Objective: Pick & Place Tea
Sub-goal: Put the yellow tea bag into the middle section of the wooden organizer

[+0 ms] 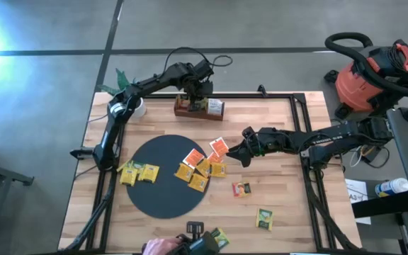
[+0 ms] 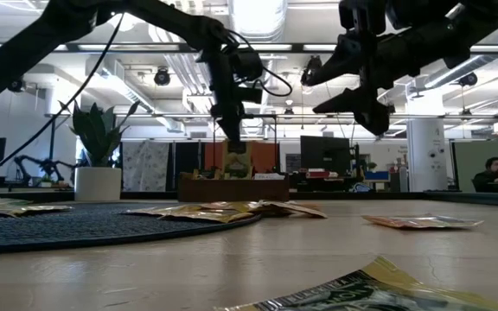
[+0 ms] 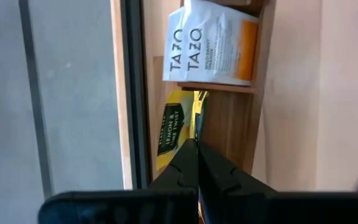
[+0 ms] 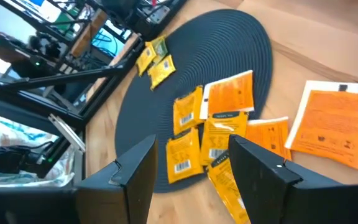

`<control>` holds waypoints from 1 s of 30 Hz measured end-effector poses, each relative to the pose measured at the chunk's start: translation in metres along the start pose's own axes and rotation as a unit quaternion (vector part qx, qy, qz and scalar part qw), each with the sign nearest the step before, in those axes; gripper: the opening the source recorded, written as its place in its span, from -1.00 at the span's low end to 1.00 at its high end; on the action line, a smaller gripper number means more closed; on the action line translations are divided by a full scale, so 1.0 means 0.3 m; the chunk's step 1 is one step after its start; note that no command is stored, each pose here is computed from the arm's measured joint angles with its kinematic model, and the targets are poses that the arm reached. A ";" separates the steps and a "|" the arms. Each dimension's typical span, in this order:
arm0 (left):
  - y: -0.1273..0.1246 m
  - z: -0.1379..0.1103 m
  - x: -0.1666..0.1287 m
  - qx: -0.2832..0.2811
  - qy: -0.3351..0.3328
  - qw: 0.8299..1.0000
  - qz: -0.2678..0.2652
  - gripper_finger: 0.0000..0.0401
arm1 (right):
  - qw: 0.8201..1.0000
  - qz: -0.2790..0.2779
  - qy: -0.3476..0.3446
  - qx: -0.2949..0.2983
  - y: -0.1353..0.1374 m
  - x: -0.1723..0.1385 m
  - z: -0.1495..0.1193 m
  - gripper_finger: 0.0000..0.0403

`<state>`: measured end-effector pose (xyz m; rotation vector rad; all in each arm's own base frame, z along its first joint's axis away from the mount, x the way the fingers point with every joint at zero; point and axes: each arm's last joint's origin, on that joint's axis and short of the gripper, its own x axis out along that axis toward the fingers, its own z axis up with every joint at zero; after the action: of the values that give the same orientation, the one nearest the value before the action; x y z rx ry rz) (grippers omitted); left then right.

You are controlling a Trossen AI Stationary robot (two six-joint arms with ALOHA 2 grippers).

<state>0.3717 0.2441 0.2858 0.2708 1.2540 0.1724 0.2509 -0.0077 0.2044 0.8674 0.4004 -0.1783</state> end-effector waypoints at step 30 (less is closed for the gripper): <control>-0.015 -0.031 0.133 -0.004 0.010 0.999 0.038 -1.00 | 1.000 -0.001 -0.001 0.006 -0.001 0.000 -0.001 -0.04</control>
<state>0.3748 0.2518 0.2453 0.3107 1.2642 0.2462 0.2507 -0.0077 0.2041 0.8786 0.3991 -0.1832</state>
